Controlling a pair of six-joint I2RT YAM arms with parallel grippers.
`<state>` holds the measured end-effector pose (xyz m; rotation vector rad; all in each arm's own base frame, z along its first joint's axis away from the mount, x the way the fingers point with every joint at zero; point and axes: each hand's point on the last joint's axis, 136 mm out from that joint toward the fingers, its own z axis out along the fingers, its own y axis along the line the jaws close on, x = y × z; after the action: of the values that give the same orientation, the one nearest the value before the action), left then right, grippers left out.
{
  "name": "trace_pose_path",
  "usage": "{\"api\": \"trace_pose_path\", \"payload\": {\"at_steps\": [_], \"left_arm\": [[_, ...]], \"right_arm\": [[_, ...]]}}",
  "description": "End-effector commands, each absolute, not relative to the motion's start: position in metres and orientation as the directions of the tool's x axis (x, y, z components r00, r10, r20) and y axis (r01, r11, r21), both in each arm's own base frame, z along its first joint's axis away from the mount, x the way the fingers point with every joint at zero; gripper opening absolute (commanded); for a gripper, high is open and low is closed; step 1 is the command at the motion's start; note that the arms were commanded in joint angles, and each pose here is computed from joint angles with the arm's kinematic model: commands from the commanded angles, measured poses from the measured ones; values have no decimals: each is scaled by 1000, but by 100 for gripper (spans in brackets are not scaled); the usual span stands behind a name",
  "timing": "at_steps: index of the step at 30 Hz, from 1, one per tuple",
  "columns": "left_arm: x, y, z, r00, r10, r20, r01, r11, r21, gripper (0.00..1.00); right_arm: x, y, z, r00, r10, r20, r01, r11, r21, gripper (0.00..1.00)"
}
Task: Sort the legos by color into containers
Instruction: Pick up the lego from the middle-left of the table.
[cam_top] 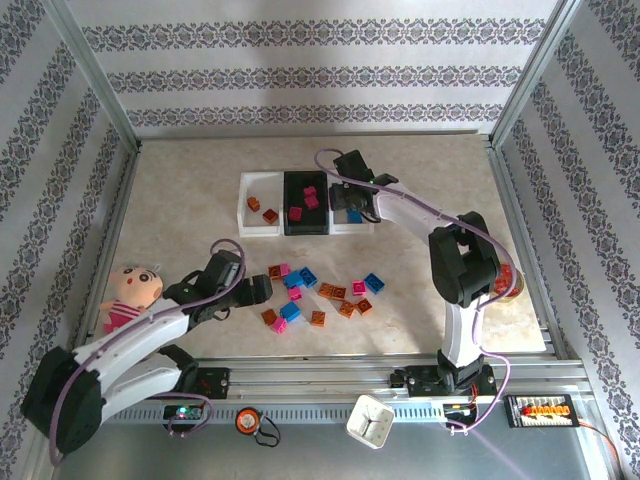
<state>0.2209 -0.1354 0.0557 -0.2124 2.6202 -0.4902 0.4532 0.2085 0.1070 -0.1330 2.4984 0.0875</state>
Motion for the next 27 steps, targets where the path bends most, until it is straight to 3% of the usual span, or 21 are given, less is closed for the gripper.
{"api": "trace_pose_path", "payload": {"at_steps": [1,5,9,15,21,24,27], "left_arm": [[226,-146,53,-895,-200,-399,-36,923,-384,88],[235,-147,45,-893,-160,-421,-13,944,-331,87],[239,-149,32,-905,-112,-409,6,961,-275,76],[241,-155,17,-911,-61,-408,34,975,-222,68],[246,-162,11,-892,-7,-452,80,982,-171,67],[251,-165,13,-872,22,-489,109,983,-149,58],[253,-166,13,-870,36,-492,117,984,-135,58]], "right_arm": [[441,216,122,-776,-60,-628,-133,989,71,69],[431,216,123,-776,-58,-628,-142,986,85,69],[426,215,128,-769,-49,-637,-143,985,97,69],[424,214,136,-758,-39,-651,-148,982,114,69],[421,213,134,-760,-28,-650,-144,981,127,69],[418,212,132,-762,-28,-646,-143,982,126,69],[417,209,130,-764,-26,-645,-138,982,125,69]]}}
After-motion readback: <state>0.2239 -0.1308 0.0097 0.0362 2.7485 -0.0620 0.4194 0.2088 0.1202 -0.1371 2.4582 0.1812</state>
